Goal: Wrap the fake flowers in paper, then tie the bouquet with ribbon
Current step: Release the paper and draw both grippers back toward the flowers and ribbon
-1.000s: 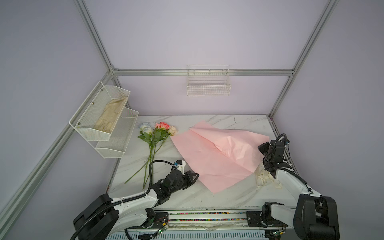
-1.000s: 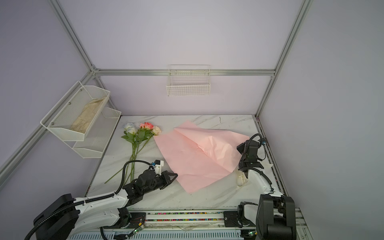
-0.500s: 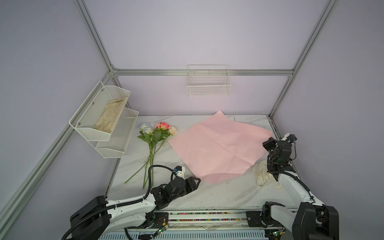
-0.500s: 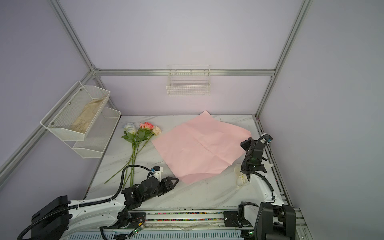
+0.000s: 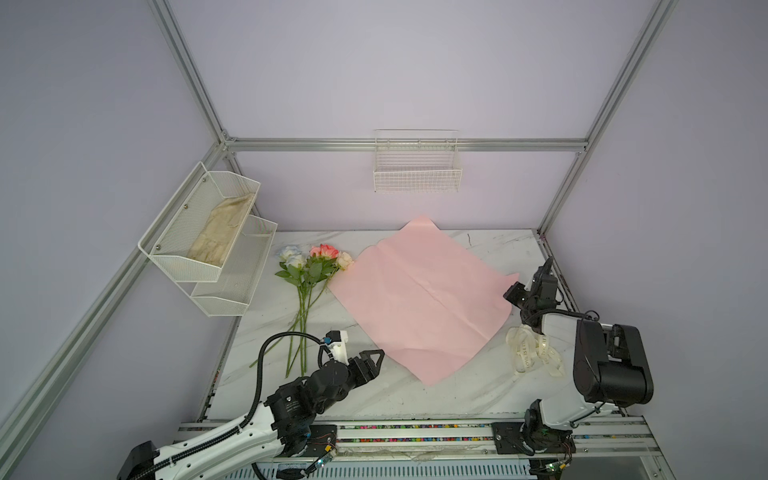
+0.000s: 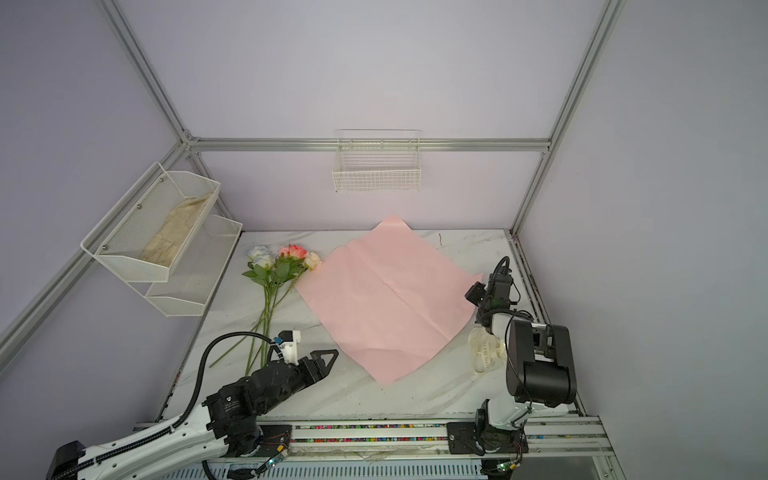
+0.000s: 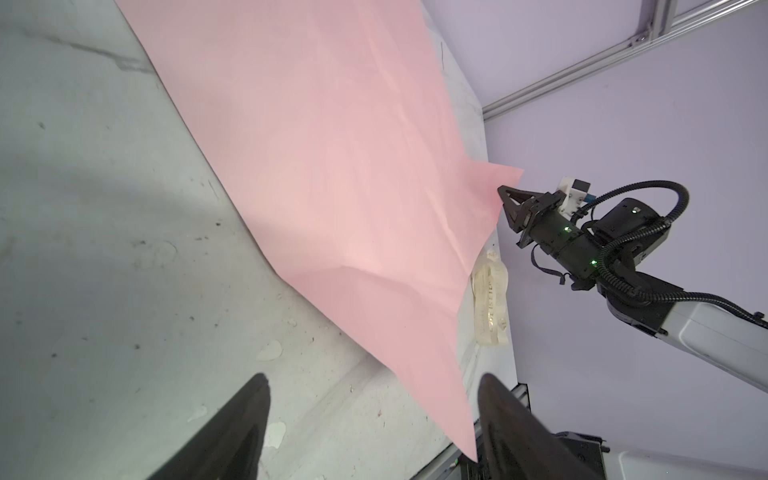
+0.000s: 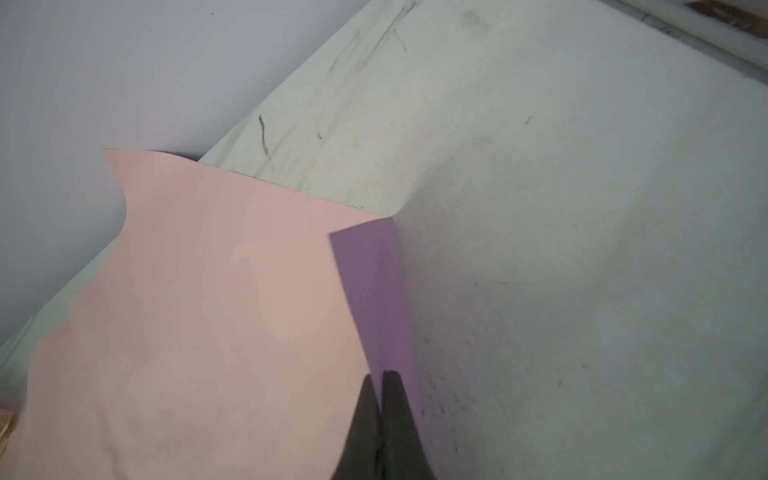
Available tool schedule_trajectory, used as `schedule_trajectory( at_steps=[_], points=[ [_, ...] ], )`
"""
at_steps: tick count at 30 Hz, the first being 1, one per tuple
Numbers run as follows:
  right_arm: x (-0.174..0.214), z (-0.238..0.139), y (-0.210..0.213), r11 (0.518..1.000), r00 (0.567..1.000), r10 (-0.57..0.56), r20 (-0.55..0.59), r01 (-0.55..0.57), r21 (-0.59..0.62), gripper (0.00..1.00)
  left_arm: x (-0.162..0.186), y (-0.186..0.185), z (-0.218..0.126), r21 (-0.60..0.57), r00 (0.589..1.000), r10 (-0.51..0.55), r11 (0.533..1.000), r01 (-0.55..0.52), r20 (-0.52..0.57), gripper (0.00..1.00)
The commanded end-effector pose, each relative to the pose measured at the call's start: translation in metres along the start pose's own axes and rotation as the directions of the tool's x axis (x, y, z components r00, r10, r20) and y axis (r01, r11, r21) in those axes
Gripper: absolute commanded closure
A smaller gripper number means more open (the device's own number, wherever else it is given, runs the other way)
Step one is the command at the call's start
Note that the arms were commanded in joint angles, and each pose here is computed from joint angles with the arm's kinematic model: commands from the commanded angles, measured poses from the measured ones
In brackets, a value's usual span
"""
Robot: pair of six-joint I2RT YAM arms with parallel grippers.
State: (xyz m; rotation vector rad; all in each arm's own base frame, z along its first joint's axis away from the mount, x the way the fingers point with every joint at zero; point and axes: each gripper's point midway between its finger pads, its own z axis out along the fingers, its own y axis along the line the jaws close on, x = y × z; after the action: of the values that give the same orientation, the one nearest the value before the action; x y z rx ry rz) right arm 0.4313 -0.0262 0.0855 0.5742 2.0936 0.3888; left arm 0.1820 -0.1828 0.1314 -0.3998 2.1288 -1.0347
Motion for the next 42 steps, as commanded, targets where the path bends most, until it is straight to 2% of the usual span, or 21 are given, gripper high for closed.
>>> schedule_trajectory(
  at_steps=[1, 3, 7, 10, 12, 13, 17, 19, 20, 23, 24, 25, 27, 32, 34, 38, 42],
  points=[
    [-0.001, 0.011, 0.017, 0.994, 0.996, -0.07, -0.046, 0.066, -0.091, 1.0, -0.031, -0.001, -0.016, -0.067, 0.988, 0.116, 0.992, -0.11, 0.097, 0.23],
    [0.006, 0.022, 0.011, 0.996, 0.994, -0.055, -0.096, 0.049, -0.068, 1.0, -0.038, -0.003, -0.019, -0.094, 0.987, 0.133, 0.988, -0.125, 0.088, 0.23],
    [0.015, 0.036, -0.005, 0.999, 0.984, -0.043, -0.172, 0.046, 0.008, 1.0, -0.045, -0.017, -0.008, -0.112, 0.985, 0.175, 0.978, -0.175, -0.01, 0.21],
    [0.014, 0.037, -0.014, 0.997, 0.979, -0.025, -0.203, 0.04, 0.07, 0.95, -0.058, -0.026, 0.0, -0.124, 0.977, 0.205, 0.97, -0.211, -0.059, 0.18],
    [0.005, 0.032, -0.02, 0.993, 0.984, 0.008, -0.175, 0.013, 0.118, 0.72, -0.071, -0.031, 0.006, -0.128, 0.973, 0.219, 0.965, -0.227, -0.076, 0.16],
    [0.001, 0.029, -0.026, 0.987, 0.984, 0.032, -0.178, -0.003, 0.159, 0.65, -0.081, -0.031, 0.008, -0.133, 0.973, 0.218, 0.965, -0.227, -0.08, 0.16],
    [-0.027, 0.001, -0.029, 0.964, 0.99, 0.061, -0.126, -0.026, 0.264, 0.53, -0.121, -0.045, 0.02, -0.082, 0.973, 0.197, 0.975, -0.208, -0.118, 0.13],
    [-0.036, -0.017, -0.015, 0.974, 0.993, 0.06, -0.097, -0.037, 0.223, 0.47, -0.139, -0.049, 0.033, -0.062, 0.968, 0.204, 0.975, -0.215, -0.145, 0.12],
    [-0.033, -0.023, 0.002, 0.988, 0.991, 0.074, -0.108, -0.058, 0.143, 0.46, -0.15, -0.047, 0.041, -0.073, 0.967, 0.199, 0.974, -0.213, -0.156, 0.12],
    [-0.002, -0.034, 0.064, 0.984, 0.971, 0.098, -0.22, -0.128, -0.127, 0.44, -0.175, -0.038, 0.066, -0.133, 0.959, 0.19, 0.966, -0.22, -0.208, 0.12],
    [0.012, -0.038, 0.08, 0.979, 0.961, 0.091, -0.26, -0.135, -0.156, 0.44, -0.181, -0.036, 0.073, -0.145, 0.955, 0.183, 0.965, -0.22, -0.232, 0.12],
    [0.028, -0.043, 0.094, 0.98, 0.953, 0.076, -0.294, -0.126, -0.154, 0.44, -0.186, -0.038, 0.08, -0.143, 0.95, 0.18, 0.965, -0.222, -0.256, 0.13],
    [0.054, -0.056, 0.099, 0.992, 0.949, 0.078, -0.306, -0.104, -0.069, 0.44, -0.184, -0.037, 0.099, -0.121, 0.933, 0.168, 0.969, -0.216, -0.319, 0.14],
    [0.111, -0.103, 0.076, 0.963, 0.902, 0.266, -0.341, -0.26, 0.067, 0.43, -0.164, -0.023, 0.117, -0.111, 0.905, 0.153, 0.971, -0.213, -0.397, 0.15],
    [0.129, -0.119, 0.068, 0.949, 0.875, 0.313, -0.37, -0.307, 0.076, 0.42, -0.158, -0.017, 0.117, -0.115, 0.902, 0.147, 0.971, -0.21, -0.407, 0.14],
    [0.149, -0.141, 0.053, 0.939, 0.846, 0.343, -0.408, -0.32, 0.127, 0.39, -0.152, -0.01, 0.113, -0.126, 0.903, 0.147, 0.969, -0.214, -0.404, 0.14],
    [0.175, -0.14, 0.053, 0.922, 0.787, 0.377, -0.488, -0.369, 0.117, 0.35, -0.152, -0.01, 0.108, -0.134, 0.906, 0.155, 0.965, -0.223, -0.393, 0.13]
  ],
)
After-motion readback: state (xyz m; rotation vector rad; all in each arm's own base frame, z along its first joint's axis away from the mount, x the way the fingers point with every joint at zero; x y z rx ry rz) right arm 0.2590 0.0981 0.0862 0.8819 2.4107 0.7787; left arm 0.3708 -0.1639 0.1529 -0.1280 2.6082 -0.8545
